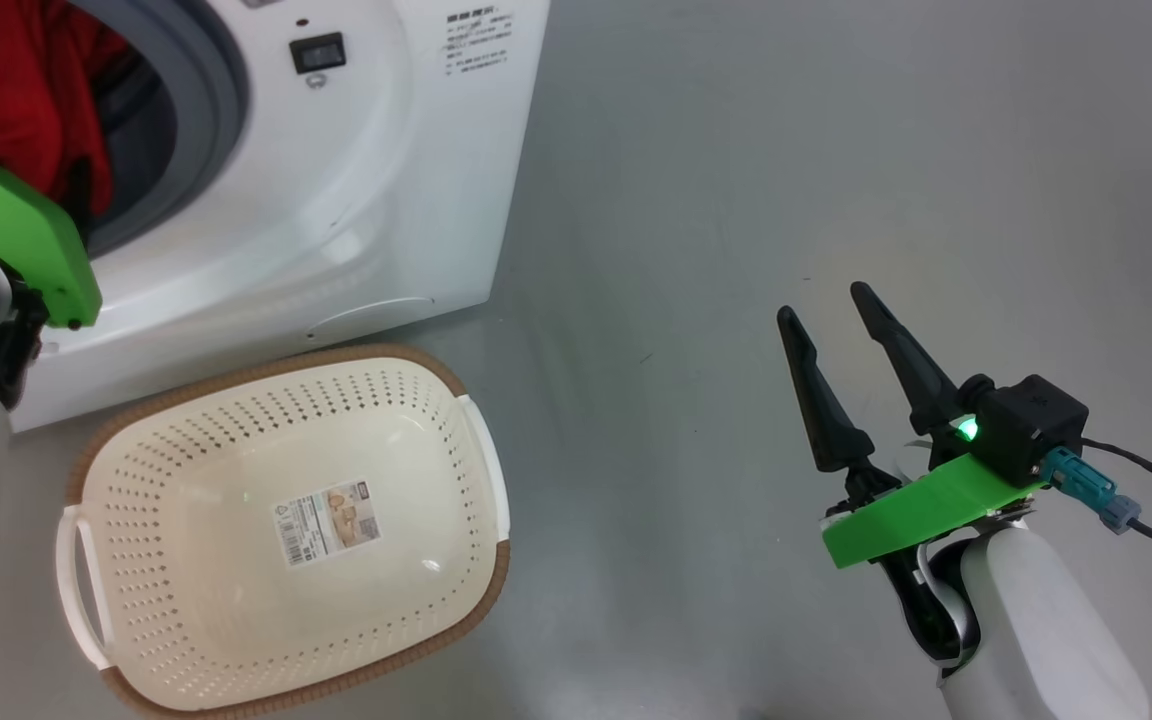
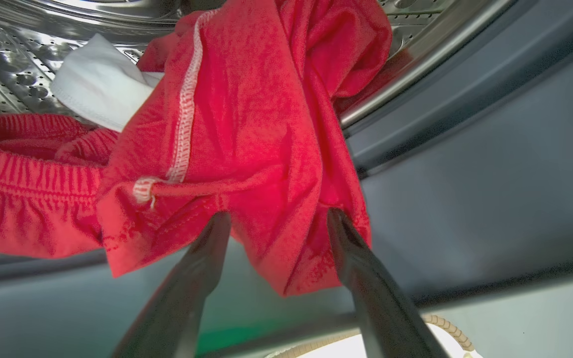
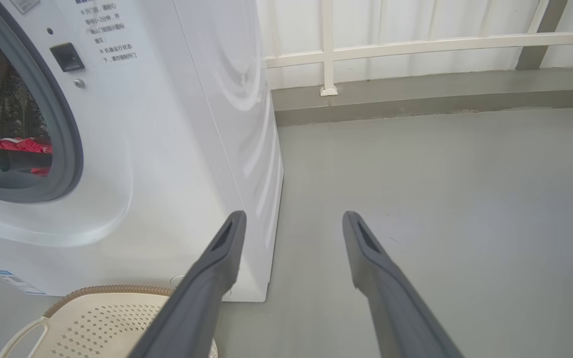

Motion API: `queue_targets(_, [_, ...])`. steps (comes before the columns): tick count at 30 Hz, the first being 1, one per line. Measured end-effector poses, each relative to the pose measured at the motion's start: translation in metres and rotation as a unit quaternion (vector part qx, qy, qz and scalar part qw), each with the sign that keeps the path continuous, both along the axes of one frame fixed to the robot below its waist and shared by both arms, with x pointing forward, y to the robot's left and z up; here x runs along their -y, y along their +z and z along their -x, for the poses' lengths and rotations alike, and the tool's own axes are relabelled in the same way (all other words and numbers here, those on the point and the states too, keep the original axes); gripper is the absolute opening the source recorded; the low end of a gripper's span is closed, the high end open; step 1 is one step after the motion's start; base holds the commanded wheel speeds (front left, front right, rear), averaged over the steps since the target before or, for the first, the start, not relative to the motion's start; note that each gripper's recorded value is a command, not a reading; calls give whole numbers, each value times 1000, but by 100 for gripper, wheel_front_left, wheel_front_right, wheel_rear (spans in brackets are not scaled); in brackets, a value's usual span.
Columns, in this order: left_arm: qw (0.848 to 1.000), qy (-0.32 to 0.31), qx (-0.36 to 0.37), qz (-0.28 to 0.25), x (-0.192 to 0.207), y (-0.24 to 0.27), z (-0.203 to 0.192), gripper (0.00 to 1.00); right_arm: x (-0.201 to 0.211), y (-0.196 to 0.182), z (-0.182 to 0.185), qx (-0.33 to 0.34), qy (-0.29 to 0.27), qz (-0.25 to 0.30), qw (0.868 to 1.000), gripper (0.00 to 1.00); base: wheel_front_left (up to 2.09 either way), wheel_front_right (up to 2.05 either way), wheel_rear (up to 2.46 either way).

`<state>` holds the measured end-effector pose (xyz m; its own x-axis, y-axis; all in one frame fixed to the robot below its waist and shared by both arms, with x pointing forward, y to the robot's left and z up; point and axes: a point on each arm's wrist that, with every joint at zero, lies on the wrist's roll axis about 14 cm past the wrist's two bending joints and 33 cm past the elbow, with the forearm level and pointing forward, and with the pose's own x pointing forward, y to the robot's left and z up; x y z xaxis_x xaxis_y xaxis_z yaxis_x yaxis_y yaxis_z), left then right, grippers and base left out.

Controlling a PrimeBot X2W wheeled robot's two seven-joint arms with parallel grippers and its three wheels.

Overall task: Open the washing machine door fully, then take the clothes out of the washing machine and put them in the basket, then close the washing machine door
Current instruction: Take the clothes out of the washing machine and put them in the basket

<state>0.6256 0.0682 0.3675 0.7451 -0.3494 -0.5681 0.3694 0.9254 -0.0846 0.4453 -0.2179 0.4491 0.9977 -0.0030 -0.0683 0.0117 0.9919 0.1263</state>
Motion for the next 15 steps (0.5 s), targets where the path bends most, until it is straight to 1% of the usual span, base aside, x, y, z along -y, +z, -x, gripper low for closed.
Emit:
queue_targets(3, [1000, -4, -3, -1, 3, -4, 1, 100, 0, -1, 1, -2, 0, 1, 1000, 100, 0, 0, 0])
queue_targets(4, [1000, -4, -3, 1, 4, -4, 0, 92, 0, -1, 1, -2, 0, 1, 1000, 100, 0, 0, 0])
queue_targets(5, [1000, -2, -2, 4, 4, -3, -1, 79, 1, -1, 1, -3, -1, 1, 1000, 100, 0, 0, 0])
queue_targets(6, [1000, -2, -2, 5, 5, -3, -2, 48, 1, -1, 1, -3, -1, 2, 1000, 100, 0, 0, 0])
queue_targets(7, [1000, -2, -2, 6, 5, -3, -3, 38, 1, -2, 1, -3, -1, 2, 1000, 100, 0, 0, 0])
queue_targets(8, [1000, -3, -3, 5, 6, -3, -3, 25, 1, -2, 1, -3, -2, 2, 1000, 100, 0, 0, 0])
queue_targets(9, [1000, -3, -4, 5, 6, -4, -2, 25, 2, -2, 1, -3, -2, 2, 1000, 100, 0, 0, 0])
queue_targets(10, [1000, -4, -5, 4, 5, -5, -2, 10, 2, -2, 1, -3, -2, 2, 1000, 100, 0, 0, 0])
queue_targets(11, [1000, -4, -5, 3, 5, -6, -2, 0, 2, -1, 2, -3, -3, 2, 1000, 100, 0, 0, 0])
queue_targets(15, [1000, -5, -2, 4, 5, -5, -2, 0, 2, 0, 2, -2, -3, 2, 1000, 100, 0, 0, 0])
